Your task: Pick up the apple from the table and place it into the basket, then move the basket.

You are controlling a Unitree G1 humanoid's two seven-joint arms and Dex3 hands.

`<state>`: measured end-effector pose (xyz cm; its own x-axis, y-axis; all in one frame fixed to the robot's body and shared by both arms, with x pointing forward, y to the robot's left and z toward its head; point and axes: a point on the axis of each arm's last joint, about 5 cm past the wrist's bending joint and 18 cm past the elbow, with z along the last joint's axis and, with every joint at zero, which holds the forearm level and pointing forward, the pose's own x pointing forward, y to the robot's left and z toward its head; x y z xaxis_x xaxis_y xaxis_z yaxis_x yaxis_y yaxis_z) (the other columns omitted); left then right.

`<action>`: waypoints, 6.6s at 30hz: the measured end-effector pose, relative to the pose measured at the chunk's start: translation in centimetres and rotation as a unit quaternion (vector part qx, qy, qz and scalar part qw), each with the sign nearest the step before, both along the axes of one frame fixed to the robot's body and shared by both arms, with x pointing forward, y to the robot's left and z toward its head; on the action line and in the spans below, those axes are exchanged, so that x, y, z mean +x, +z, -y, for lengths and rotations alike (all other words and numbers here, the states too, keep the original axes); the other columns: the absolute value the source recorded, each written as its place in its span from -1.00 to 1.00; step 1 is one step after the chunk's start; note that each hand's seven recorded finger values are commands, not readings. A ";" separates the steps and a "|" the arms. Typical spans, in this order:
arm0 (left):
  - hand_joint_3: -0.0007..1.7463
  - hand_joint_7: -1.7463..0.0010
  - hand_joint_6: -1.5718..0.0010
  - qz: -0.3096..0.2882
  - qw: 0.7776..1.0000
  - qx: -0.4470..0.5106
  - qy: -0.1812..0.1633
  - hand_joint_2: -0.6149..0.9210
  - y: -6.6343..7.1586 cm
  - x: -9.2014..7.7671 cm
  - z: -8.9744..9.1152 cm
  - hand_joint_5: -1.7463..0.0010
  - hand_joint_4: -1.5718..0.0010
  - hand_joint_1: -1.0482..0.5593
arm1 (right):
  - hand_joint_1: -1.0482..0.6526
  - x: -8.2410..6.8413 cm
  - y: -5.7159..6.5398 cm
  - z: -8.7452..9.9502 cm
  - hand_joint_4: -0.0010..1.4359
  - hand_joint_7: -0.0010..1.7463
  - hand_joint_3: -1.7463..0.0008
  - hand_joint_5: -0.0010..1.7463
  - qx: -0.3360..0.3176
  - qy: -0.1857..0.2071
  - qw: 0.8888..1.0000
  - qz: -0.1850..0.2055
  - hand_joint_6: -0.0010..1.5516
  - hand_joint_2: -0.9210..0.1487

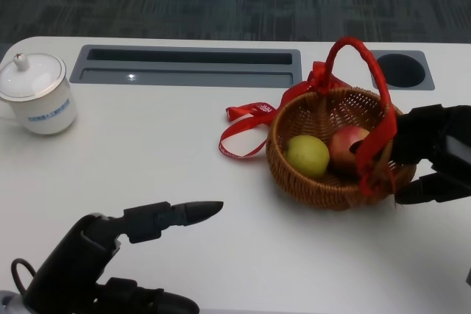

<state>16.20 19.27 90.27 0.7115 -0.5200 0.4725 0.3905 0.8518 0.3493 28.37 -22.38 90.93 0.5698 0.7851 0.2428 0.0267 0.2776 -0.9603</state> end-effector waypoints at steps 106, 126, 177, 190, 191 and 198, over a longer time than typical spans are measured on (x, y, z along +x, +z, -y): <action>-1.00 0.99 0.08 0.011 0.999 0.006 0.039 0.74 -0.2 -1.7 -0.7 0.99 0.01 -0.35 | -0.56 5.4 3.4 -1.7 0.10 -1.00 1.00 -1.00 -0.101 -0.341 0.929 -0.099 -0.14 -0.66; -1.00 1.00 0.07 0.015 0.999 0.000 0.029 0.74 -0.2 -1.6 -0.2 1.00 0.01 -0.36 | -0.95 5.4 3.8 -1.6 -0.58 -1.00 0.99 -1.00 -0.076 -0.316 0.936 -0.135 -0.74 -0.81; -1.00 1.00 0.07 0.032 0.999 -0.001 0.024 0.72 0.0 -0.9 -0.4 1.00 0.00 -0.33 | -0.80 -2.3 3.4 8.3 -0.49 -0.98 1.00 -0.98 0.080 -0.219 0.971 -0.059 -0.61 -0.74; -1.00 1.00 0.07 0.042 0.999 0.007 0.021 0.74 0.4 -0.4 -0.8 1.00 0.00 -0.35 | -0.59 -7.0 0.7 6.0 -0.28 -0.99 1.00 -0.98 0.247 -0.074 0.966 -0.026 -0.42 -0.72; -1.00 1.00 0.07 0.042 0.999 0.007 0.021 0.74 0.4 -0.4 -0.8 1.00 0.00 -0.35 | -0.58 -7.3 0.6 5.8 -0.28 -0.99 1.00 -0.99 0.254 -0.063 0.965 -0.026 -0.41 -0.72; -1.00 1.00 0.06 0.043 0.999 0.004 0.022 0.74 0.4 -0.3 -0.8 0.99 -0.01 -0.36 | -0.56 -7.9 -0.2 3.1 -0.23 -0.98 1.00 -0.98 0.285 0.009 0.957 -0.056 -0.37 -0.72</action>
<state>15.91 20.10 90.72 0.6901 -0.4938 0.5290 0.3214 0.8641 0.3873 20.43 -25.45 90.76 0.6051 0.5540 0.5718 -0.0779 0.7560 -0.6500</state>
